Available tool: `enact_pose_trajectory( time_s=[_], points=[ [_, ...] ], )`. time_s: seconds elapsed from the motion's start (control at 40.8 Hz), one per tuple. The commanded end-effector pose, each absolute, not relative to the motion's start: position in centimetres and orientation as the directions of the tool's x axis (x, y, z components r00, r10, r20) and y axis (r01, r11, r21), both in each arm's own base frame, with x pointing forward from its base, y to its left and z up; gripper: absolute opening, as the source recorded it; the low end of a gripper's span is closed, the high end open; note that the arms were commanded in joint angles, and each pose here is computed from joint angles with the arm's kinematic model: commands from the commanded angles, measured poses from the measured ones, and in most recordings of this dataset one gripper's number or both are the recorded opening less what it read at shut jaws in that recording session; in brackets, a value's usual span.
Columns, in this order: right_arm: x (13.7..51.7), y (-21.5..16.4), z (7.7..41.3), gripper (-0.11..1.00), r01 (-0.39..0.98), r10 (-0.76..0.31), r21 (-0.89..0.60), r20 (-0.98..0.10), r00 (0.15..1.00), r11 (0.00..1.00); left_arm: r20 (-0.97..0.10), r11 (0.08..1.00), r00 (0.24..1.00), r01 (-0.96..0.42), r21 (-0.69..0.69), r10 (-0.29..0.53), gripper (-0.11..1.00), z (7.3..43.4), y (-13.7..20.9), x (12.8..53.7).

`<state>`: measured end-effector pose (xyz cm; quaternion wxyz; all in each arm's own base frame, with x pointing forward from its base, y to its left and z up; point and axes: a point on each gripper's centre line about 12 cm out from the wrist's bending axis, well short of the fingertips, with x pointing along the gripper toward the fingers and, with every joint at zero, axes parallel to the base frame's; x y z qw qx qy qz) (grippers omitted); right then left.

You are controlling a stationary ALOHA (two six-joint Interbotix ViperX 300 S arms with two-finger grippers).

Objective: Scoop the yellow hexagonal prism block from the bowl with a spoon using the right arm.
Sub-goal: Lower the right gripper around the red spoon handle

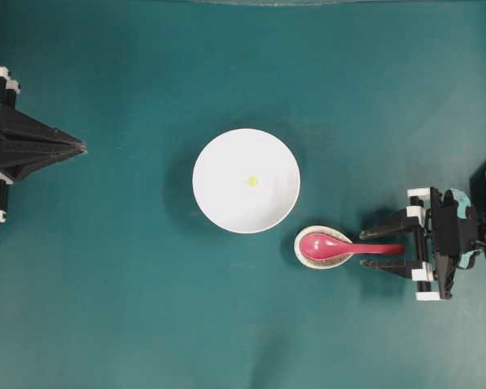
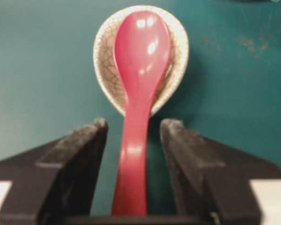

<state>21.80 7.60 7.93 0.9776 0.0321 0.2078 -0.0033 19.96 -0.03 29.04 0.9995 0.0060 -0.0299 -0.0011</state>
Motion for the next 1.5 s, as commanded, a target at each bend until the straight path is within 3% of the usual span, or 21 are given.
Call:
enact_pose_trajectory(
  time_s=[0.0,0.907,1.471],
  points=[
    [22.09,7.92,8.32,0.55,0.011,0.017,0.069,-0.386,0.922,0.998,0.075,1.000,0.997,0.004,0.012,-0.005,0.02,29.74,-0.07,20.20],
    [22.17,7.99,8.27,0.30,0.013,0.016,0.072,-0.393,0.919,0.997,0.075,1.000,0.997,0.004,0.009,-0.005,0.02,29.74,-0.07,20.20],
    [22.53,7.88,7.64,0.29,0.044,0.005,0.094,-0.460,0.888,0.995,0.063,1.000,0.998,0.004,0.004,-0.004,0.02,29.64,-0.06,20.22]
  ],
)
